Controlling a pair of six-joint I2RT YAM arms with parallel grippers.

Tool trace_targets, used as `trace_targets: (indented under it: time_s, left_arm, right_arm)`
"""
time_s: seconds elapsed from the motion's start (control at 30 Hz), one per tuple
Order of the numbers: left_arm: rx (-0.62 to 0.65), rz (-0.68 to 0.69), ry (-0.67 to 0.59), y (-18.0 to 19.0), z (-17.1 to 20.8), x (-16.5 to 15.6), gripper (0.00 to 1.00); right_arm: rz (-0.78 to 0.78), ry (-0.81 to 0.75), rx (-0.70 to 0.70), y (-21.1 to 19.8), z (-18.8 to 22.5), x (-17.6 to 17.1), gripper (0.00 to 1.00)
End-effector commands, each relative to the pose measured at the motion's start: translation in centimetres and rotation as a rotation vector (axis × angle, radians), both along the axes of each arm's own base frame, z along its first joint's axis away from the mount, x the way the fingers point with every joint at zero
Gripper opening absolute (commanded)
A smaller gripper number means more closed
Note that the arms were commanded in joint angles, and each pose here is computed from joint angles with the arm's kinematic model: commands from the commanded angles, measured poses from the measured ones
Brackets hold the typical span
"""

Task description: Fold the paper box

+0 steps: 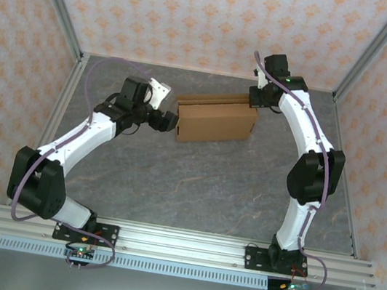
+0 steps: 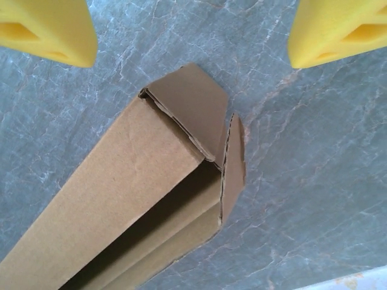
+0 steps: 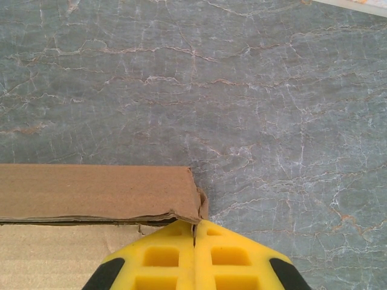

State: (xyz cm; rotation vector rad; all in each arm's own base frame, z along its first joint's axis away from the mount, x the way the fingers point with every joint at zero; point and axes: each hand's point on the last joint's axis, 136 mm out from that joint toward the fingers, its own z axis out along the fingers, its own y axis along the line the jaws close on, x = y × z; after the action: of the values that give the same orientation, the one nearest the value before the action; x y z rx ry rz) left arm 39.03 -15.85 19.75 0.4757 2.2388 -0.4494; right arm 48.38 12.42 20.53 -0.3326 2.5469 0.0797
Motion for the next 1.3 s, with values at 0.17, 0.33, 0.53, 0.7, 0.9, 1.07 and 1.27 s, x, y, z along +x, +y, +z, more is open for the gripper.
trace_targets:
  time_s: [0.17,0.33,0.53,0.7,0.9,1.07,1.27]
  left_arm:
    - [0.043,0.211,0.064,1.5,1.7,1.9,0.63]
    - [0.107,0.183,0.088,0.7,1.6,2.8,0.52]
    - [0.153,0.142,0.116,-0.2,0.9,3.8,0.42]
    - [0.156,0.128,0.122,-0.7,1.0,4.5,0.29]
    - [0.117,0.121,0.132,-1.9,1.3,4.4,0.12]
    - [0.050,0.139,0.139,-2.8,1.4,4.4,0.06]
    - [0.008,0.170,0.142,-3.2,2.1,4.7,0.00]
  right_arm:
    - [0.001,0.119,-0.037,-0.1,-3.0,-1.9,0.02]
    - [0.000,0.118,-0.038,-0.2,-3.0,-1.9,0.02]
    - [0.003,0.116,-0.037,-0.1,-2.9,-1.9,0.02]
    - [0.002,0.119,-0.035,-0.1,-3.0,-2.0,0.02]
    - [-0.008,0.125,-0.027,-0.1,-3.4,-2.1,0.02]
    - [-0.014,0.124,-0.018,0.0,-3.6,-2.3,0.02]
    - [-0.018,0.122,-0.019,0.0,-3.7,-2.3,0.02]
